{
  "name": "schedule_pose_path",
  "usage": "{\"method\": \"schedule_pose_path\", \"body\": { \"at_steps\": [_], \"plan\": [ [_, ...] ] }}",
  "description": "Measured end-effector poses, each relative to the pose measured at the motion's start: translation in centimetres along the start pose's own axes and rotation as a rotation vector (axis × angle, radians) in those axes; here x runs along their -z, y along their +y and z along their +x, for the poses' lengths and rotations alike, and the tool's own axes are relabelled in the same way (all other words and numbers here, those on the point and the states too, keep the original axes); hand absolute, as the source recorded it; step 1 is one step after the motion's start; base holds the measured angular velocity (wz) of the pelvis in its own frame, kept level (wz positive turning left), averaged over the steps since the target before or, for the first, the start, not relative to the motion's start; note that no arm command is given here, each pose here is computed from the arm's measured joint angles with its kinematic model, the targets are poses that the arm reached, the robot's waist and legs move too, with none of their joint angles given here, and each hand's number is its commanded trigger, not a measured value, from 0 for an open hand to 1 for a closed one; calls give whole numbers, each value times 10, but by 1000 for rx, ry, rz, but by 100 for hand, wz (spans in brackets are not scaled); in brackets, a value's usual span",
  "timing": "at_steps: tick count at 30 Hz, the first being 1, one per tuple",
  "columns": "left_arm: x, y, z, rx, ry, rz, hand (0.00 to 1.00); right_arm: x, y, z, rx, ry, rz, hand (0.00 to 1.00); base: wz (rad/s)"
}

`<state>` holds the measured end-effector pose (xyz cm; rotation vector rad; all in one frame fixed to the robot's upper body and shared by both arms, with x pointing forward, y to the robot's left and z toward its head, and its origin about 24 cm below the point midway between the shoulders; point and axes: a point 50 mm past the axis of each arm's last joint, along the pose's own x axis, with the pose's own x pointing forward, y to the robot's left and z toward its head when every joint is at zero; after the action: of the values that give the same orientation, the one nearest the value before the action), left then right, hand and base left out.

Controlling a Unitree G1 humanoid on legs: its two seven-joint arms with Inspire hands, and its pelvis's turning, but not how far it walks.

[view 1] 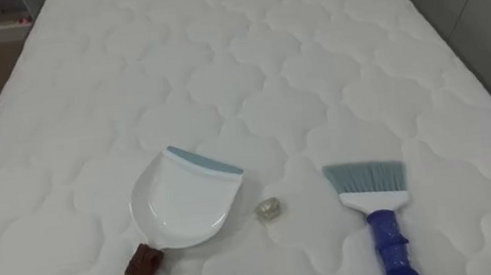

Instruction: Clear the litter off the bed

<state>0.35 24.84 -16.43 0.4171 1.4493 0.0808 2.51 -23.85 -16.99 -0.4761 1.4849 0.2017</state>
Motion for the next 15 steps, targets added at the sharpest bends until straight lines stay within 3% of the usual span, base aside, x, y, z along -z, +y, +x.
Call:
{"method": "schedule_pose_path", "body": {
  "at_steps": [15],
  "plan": [
    [-11, 3, 1, -42, -61, 12, 0, -4, -5, 0, 44, -44, -5, 0, 0]
  ]
}}
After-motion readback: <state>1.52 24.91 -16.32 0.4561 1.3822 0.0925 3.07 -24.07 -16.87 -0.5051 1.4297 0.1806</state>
